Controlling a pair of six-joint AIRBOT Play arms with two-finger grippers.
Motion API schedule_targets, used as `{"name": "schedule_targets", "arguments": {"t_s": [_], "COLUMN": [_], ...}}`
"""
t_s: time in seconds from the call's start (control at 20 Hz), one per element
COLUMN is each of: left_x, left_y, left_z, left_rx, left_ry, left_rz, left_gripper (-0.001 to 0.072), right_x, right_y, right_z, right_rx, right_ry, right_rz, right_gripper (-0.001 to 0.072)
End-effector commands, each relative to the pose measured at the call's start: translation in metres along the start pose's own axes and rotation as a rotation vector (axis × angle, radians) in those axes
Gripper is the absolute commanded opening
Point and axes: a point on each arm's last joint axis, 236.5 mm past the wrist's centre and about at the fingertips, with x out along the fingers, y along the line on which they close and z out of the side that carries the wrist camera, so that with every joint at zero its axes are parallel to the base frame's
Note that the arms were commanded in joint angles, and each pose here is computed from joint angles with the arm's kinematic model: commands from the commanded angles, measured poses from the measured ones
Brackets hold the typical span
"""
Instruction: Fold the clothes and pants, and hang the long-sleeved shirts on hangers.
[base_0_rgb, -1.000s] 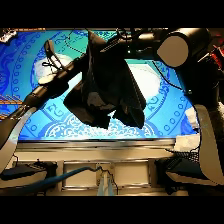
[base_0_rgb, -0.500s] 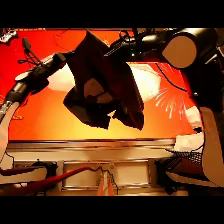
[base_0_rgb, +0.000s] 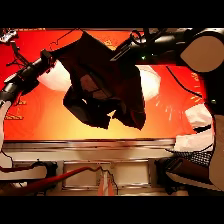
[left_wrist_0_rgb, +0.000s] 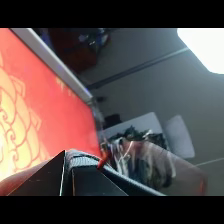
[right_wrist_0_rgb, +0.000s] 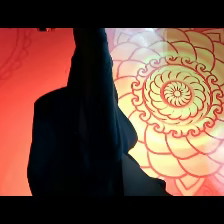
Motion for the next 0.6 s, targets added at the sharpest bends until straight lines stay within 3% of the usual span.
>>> {"name": "schedule_targets", "arguments": {"t_s": [0.0,0.25,0.4,0.55], "left_x": [-0.009,-0.018,-0.017,-0.018], "left_y": [0.007,0.0,-0.029,-0.019], "left_z": [0.02,0.03,0.031,0.025], "left_rx": [-0.037,-0.015,0.199,0.415], "left_ry": [-0.047,-0.047,-0.028,0.063], "left_rz": [0.0,-0.042,-0.118,-0.033], "left_gripper": [0.0015,0.0015,0.0014,0.0013], "right_x": [-0.004,-0.005,-0.004,-0.012], "right_y": [-0.003,-0.009,-0.027,-0.04], "right_z": [-0.024,-0.043,-0.055,-0.067], "right_rx": [-0.053,-0.082,-0.092,-0.096], "right_ry": [0.101,0.184,0.242,0.297], "right_rz": [-0.012,-0.032,-0.102,-0.156], "right_gripper": [0.0016,0.0015,0.0015,0.0015]}}
